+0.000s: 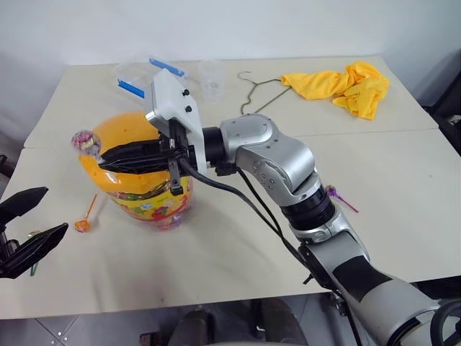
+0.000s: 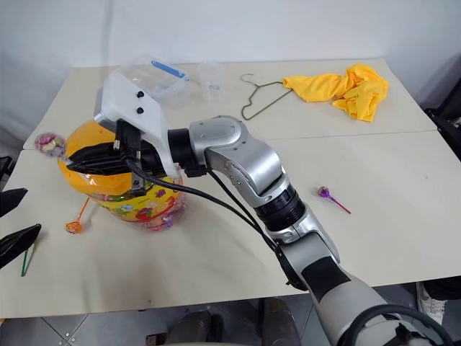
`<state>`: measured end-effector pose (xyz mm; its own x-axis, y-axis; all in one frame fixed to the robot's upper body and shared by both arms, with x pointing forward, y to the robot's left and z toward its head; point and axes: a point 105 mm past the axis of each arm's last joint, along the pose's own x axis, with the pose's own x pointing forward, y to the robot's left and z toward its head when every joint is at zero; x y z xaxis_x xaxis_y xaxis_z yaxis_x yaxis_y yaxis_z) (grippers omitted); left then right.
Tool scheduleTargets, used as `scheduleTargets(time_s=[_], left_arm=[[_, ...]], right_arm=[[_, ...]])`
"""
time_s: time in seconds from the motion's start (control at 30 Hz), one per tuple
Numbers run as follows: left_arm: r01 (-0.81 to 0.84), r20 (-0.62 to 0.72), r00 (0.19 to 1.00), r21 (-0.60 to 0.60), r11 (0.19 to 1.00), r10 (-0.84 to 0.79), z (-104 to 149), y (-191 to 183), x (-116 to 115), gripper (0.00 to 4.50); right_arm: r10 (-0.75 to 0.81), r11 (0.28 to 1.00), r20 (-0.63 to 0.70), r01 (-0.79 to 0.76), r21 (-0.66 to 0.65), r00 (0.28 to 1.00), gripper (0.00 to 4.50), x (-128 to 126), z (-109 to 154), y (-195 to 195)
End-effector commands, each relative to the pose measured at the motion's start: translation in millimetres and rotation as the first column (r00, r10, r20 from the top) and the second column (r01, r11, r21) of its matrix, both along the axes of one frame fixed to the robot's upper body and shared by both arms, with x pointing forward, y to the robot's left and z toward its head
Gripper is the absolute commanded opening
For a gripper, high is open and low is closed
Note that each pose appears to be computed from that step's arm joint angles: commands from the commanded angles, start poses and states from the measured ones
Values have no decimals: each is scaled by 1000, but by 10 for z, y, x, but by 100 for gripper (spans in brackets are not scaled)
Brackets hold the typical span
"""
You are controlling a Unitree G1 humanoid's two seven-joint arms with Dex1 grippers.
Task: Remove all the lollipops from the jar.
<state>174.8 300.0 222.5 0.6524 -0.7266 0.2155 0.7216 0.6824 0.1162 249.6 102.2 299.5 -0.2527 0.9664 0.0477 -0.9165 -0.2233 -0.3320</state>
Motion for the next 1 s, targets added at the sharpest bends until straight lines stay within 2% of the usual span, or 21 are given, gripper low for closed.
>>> scheduleTargets(time_s=[0.03,0.17,0.23,0.27,0.4,0.47,0.53,0.57,0.67,0.8,0.87,0.93,1.0], left_arm=[[40,45,998,15,999,-40,125,-105,0,450],[100,72,992,31,995,-102,207,-272,23,450],[131,83,987,41,991,-134,246,-355,33,450],[153,83,984,54,987,-157,257,-407,37,450],[246,48,966,151,957,-256,228,-619,41,450],[281,18,957,185,942,-289,176,-693,23,450],[296,-9,953,221,929,-301,101,-733,2,450],[299,-21,953,228,927,-302,70,-742,-8,450],[310,-57,951,206,928,-304,-10,-760,-28,450],[328,-101,944,206,922,-314,-129,-803,-52,450],[338,-114,940,204,919,-321,-161,-822,-59,450],[337,-123,940,203,919,-318,-192,-832,-55,450],[334,-127,941,206,920,-313,-209,-832,-55,450]], right_arm=[[56,985,-23,-51,164,998,1,-28,280,-185],[170,906,-79,-124,405,982,1,-9,579,-598],[161,864,-117,-82,497,980,1,86,708,-833],[130,864,-131,-48,501,983,1,155,729,-961],[-130,923,-90,154,354,987,1,449,590,-1459],[-336,914,-77,345,212,939,1,684,423,-1883],[-490,870,4,489,58,872,1,804,224,-2297],[-547,836,53,548,-10,835,1,845,124,-2453],[-693,667,162,710,-227,703,1,908,-265,-3062],[-791,415,232,775,-478,566,1,766,-828,-3840],[-816,333,252,779,-530,521,1,700,-1014,-4085],[-856,231,267,791,-566,442,1,663,-1187,-4311],[-883,163,275,796,-582,381,1,649,-1281,-4447]])
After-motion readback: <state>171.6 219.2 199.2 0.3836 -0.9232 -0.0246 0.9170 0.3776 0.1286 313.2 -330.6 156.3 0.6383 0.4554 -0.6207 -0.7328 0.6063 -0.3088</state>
